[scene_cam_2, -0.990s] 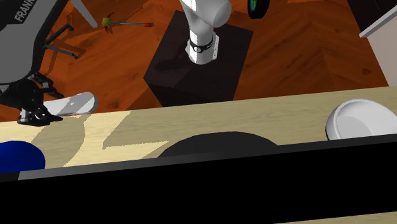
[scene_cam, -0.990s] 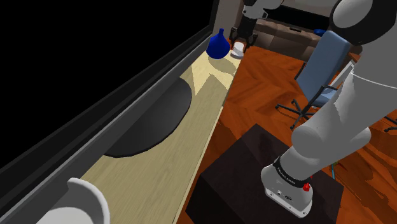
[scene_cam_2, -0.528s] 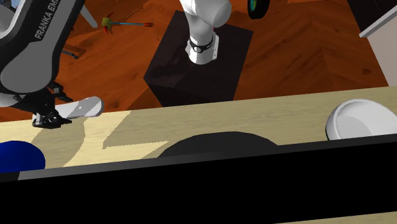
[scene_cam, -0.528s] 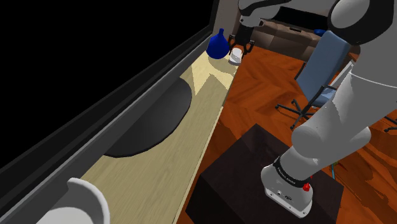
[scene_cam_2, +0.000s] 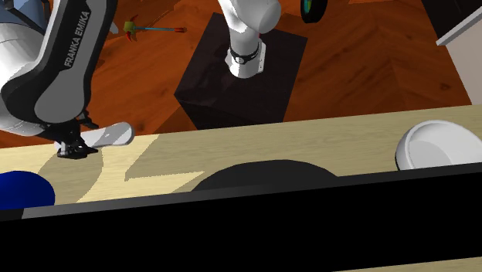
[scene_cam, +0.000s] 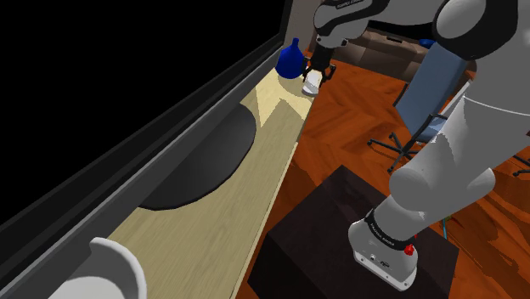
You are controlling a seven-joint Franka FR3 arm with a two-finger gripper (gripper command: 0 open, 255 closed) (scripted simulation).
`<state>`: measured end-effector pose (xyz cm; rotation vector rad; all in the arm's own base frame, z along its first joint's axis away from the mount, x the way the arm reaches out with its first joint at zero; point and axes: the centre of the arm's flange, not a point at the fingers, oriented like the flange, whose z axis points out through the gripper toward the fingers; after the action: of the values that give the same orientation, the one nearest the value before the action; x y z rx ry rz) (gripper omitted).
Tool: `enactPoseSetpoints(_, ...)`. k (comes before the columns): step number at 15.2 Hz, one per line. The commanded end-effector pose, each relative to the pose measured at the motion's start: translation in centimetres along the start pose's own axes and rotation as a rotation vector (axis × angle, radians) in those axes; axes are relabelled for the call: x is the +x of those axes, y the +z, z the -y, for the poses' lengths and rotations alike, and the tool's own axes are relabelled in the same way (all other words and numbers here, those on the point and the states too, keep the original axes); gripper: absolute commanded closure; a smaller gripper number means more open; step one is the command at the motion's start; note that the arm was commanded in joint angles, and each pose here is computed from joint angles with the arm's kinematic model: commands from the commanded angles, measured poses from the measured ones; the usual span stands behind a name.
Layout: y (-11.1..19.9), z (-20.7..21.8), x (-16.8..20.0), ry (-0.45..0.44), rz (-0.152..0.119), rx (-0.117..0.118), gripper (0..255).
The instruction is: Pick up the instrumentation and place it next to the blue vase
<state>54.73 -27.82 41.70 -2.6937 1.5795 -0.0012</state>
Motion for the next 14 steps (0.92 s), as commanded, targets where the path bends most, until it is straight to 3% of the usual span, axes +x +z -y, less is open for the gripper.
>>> enactPoseSetpoints(1, 1.0, 0.0, 0.0, 0.000, -0.001, 0.001, 255)
enactPoseSetpoints(14, 7.0, -0.1, 0.0, 0.000, -0.001, 0.001, 255)
